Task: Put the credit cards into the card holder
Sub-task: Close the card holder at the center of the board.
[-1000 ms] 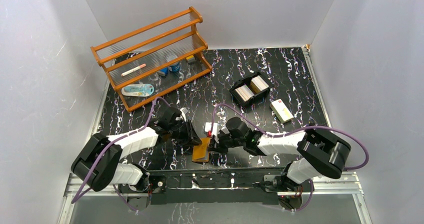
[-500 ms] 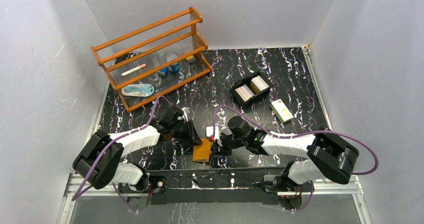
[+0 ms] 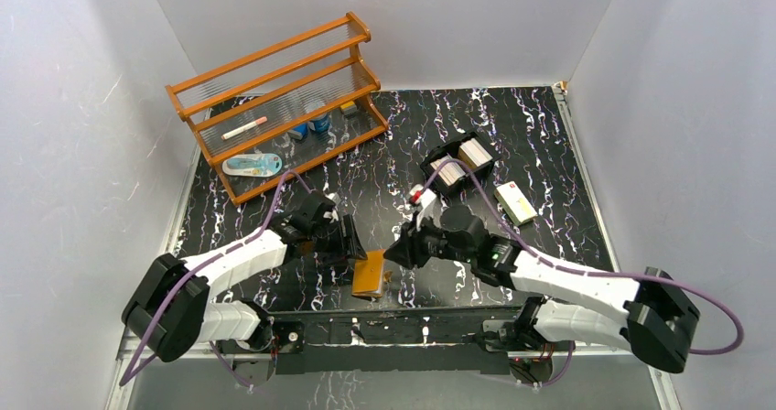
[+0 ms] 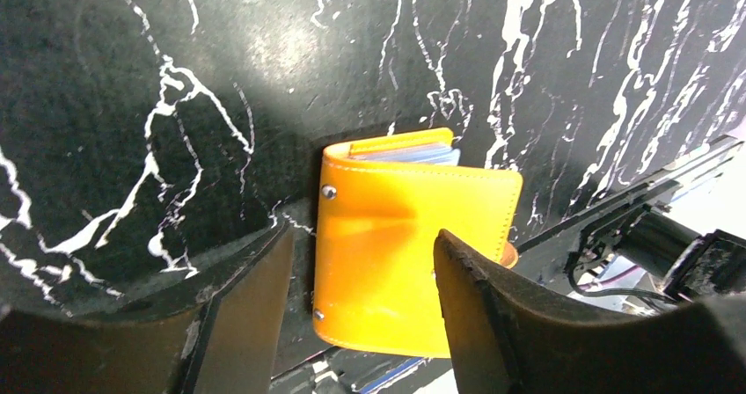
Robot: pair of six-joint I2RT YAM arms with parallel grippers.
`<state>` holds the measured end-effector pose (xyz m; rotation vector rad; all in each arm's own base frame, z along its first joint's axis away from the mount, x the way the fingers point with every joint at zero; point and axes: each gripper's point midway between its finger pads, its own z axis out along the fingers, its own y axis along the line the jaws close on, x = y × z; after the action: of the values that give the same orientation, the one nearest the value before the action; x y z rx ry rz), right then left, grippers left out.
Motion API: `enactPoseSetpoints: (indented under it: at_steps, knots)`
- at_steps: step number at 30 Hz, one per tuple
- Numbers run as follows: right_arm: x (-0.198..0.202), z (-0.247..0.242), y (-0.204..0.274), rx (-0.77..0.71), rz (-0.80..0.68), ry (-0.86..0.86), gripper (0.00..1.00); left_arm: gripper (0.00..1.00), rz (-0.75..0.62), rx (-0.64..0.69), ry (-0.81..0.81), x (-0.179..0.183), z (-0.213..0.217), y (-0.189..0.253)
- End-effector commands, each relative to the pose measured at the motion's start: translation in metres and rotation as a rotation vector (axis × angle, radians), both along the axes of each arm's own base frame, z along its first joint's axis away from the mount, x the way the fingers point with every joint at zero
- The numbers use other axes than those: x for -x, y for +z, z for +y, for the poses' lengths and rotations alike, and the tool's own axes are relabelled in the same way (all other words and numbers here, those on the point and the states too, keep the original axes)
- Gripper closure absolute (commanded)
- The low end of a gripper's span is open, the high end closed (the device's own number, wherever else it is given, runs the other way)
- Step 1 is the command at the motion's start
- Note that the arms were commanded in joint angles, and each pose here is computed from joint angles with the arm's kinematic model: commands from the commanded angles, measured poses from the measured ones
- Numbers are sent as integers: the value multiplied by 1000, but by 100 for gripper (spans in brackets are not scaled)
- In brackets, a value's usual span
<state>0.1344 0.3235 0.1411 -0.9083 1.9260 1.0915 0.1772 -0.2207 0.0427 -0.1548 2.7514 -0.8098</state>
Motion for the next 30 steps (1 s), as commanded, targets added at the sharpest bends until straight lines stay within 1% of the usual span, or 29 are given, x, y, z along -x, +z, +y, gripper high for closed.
enactPoseSetpoints:
  at_steps: [1, 3, 6, 9, 12, 17, 20, 26, 30]
  knots:
    - [-17, -23, 5, -80, 363, -431, 61, 41, 11, -56, -41, 9, 9, 6]
    - [-13, -31, -5, -72, 461, -506, 62, 41, 30, -51, -72, 12, 6, 4]
    - [-10, -35, -15, -93, 578, -581, 62, 45, 57, -9, -109, 16, -6, 11]
    - [-6, -32, -25, -116, 712, -645, 62, 50, 27, 40, -125, 15, -21, 28]
    - [-7, -24, -23, -165, 803, -680, 60, 59, 12, 72, -132, 14, -30, 37]
    - [-12, -24, -31, -181, 925, -799, 59, 64, 35, 61, -130, 18, -29, 23]
    - [-8, -22, -42, -154, 1004, -849, 60, 66, 45, 52, -129, 19, -28, 14]
    - [-4, -21, -60, -60, 1070, -925, 60, 66, 48, 14, -115, 20, -22, -1]
    - [-3, -13, -61, -55, 1062, -884, 61, 66, 55, -5, -109, 21, -18, -11]
